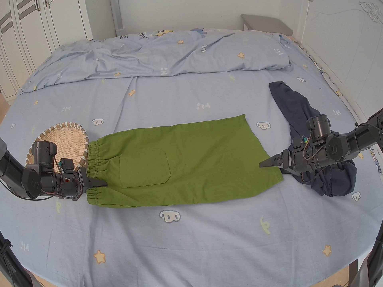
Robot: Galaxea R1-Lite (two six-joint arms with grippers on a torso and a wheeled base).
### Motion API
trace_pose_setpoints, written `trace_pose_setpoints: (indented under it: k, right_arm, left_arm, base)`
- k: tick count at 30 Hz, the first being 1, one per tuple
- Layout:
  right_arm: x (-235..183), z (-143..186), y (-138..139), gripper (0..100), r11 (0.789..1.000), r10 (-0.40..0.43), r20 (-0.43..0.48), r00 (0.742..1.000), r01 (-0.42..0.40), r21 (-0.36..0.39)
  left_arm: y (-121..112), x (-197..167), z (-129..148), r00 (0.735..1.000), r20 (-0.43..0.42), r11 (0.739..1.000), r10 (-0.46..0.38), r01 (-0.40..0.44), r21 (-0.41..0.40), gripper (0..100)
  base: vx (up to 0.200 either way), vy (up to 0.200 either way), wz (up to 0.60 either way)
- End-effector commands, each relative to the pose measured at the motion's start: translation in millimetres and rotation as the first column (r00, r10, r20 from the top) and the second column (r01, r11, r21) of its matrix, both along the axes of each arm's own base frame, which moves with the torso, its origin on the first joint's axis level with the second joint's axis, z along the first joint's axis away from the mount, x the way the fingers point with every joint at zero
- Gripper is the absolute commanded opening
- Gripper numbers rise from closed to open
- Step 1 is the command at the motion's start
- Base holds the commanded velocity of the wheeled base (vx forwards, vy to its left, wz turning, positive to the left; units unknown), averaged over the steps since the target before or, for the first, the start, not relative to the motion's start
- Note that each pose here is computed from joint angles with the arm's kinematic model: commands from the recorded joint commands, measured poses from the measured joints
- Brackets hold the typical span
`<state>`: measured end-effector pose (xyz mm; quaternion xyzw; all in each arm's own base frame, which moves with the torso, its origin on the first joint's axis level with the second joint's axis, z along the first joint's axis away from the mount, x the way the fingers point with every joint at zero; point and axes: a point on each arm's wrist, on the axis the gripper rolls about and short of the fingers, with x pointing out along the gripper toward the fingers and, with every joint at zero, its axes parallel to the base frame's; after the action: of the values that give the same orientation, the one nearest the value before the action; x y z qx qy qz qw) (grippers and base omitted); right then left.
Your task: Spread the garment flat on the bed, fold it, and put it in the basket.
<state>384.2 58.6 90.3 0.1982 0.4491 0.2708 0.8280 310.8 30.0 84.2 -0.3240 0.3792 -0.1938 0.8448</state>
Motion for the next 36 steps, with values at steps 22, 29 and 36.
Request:
trace_pose_setpoints:
  k: [22, 29, 36]
  right_arm:
    - [3, -5, -6, 0, 0.999, 0.009, -0.031, 0.999, -0.007, 0.054]
    - [4, -1, -12, 0, 0.999, -0.007, -0.024, 1.0, 0.009, 0.053]
    - [-28, 44, -13, 0, 0.999, -0.003, -0.004, 1.0, 0.004, 0.049]
  left_arm:
    - [0, 0, 1, 1.0, 0.002, 1.0, 0.0, 0.0, 0.0, 0]
    - [1, 0, 1, 1.0, -0.001, 1.0, 0.002, -0.002, -0.001, 0]
    - [4, -7, 20, 1.0, 0.002, 1.0, 0.017, -0.017, 0.0, 0]
  base:
    - [0.0, 0.0, 0.0]
    - [0.0, 0.0, 0.0]
    - [0.0, 0.0, 0.0]
